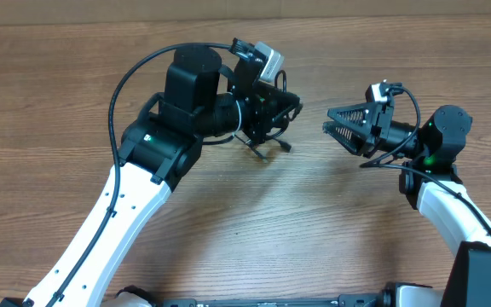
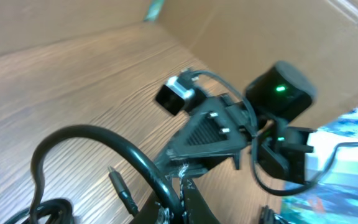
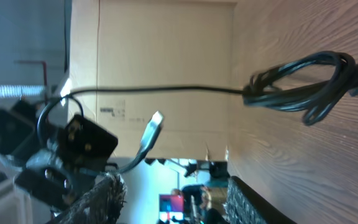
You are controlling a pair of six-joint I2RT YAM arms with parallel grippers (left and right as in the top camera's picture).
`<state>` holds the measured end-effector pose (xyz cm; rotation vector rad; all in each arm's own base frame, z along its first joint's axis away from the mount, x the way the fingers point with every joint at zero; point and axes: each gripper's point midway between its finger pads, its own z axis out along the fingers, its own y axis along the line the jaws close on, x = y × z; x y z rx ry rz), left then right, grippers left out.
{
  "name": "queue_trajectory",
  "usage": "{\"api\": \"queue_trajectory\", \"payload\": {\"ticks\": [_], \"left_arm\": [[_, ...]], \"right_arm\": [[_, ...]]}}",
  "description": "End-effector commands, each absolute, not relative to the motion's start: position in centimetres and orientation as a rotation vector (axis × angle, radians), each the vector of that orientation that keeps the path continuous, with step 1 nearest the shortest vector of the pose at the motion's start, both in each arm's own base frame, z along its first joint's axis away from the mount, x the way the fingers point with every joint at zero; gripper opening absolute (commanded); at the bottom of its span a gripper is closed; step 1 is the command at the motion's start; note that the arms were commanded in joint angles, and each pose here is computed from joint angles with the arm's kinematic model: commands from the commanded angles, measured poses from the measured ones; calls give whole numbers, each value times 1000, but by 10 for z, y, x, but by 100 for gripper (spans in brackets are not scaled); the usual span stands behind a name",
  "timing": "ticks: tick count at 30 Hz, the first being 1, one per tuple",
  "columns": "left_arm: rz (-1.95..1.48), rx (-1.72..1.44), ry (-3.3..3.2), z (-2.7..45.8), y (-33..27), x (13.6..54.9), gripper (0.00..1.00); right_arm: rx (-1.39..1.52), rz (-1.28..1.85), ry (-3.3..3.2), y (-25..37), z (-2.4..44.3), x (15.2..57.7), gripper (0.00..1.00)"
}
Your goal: Untangle cables
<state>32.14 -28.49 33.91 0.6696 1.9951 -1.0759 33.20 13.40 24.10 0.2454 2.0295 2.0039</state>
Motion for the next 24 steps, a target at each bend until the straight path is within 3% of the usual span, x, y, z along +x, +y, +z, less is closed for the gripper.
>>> {"api": "queue_trajectory", "payload": {"ticks": [1, 10, 19, 22, 24], "left_arm": [[-969, 574, 2035, 338, -271, 333, 4], [-911, 546, 2099, 324, -263, 334, 4], [-446, 321, 2371, 265, -197, 343, 9], [-359, 298, 2422, 254, -185, 341, 30], [-315, 289, 2453, 246, -179, 339, 38]], "right_arm": [[110, 1978, 2017, 136, 248, 324, 52], [137, 1967, 2010, 134, 246, 328, 52], [411, 1915, 2098, 129, 207, 340, 53], [548, 1820, 2157, 123, 180, 344, 54], [623, 1742, 2203, 119, 161, 344, 55]]}}
